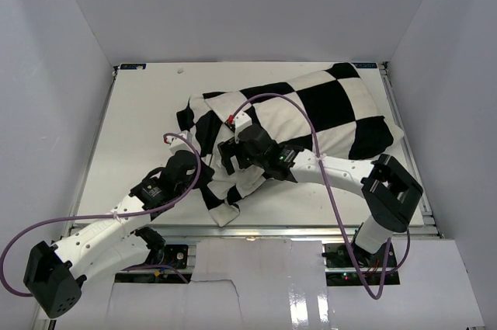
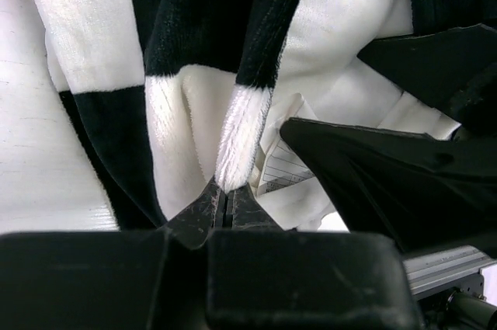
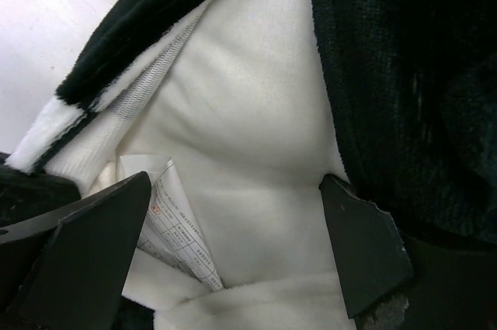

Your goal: Remove the pillowcase from the pillow

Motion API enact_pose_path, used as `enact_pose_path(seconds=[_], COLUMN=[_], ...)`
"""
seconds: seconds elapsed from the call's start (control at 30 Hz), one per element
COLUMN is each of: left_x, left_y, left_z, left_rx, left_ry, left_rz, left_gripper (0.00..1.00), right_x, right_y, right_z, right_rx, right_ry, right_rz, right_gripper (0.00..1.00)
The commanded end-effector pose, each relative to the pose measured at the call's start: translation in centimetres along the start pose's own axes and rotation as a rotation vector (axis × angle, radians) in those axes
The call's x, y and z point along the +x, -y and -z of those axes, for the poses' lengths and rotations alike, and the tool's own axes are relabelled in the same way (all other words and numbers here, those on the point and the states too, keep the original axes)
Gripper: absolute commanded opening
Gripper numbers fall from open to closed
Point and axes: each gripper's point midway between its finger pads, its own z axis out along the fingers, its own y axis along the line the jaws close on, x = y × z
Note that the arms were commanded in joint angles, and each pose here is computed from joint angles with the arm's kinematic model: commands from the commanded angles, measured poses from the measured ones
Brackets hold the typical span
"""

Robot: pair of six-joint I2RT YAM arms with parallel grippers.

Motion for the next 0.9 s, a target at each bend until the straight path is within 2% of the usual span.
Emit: enact_pose_path(seconds=[0.0,0.13,0.27,0.37,0.4,0.5,0.6,0.67,0.8,0.87], left_x=[0.2,0.6,1.2,1.2,1.1,0.7,0.5,0.5,0.2,0.5], left_y=[-2.3,-2.5,-3.1,-3.6,-3.7,-3.5,-3.5,-3.4,-3.3,-3.4], left_z=[0.1,0.3,0.2,0.2,0.2,0.2,0.1,0.0,0.0,-0.3], left_rx=[-0.087,-0.089,-0.098,-0.115,-0.120,-0.121,-0.131,-0.130,-0.132,-0.131], left_ry=[0.011,-0.001,-0.006,0.003,0.006,0.019,0.024,0.020,0.026,0.025], left_rz=[-0.028,-0.014,-0.004,-0.002,0.001,0.009,0.003,0.001,-0.012,-0.009], left_gripper=[0.00,0.00,0.00,0.00,0.00,0.00,0.00,0.00,0.00,0.00], right_x=[1.8,4.8,6.1,5.6,4.8,2.1,-3.5,-5.7,-11.0,-11.8], right_y=[3.9,6.3,7.6,8.5,9.4,11.0,12.9,13.2,15.7,16.7], right_z=[-1.5,-3.5,-5.0,-5.7,-5.6,-4.8,-1.3,0.3,5.3,6.4], right_rx=[0.169,0.277,0.304,0.298,0.305,0.293,0.279,0.228,0.299,0.320], right_ry=[-0.040,-0.130,-0.160,-0.156,-0.140,-0.091,0.036,0.086,0.232,0.246], right_rz=[0.017,-0.020,-0.096,-0.126,-0.146,-0.165,-0.175,-0.193,-0.174,-0.176], right_gripper=[0.96,0.91,0.65,0.32,0.08,0.08,0.08,0.08,0.08,0.08])
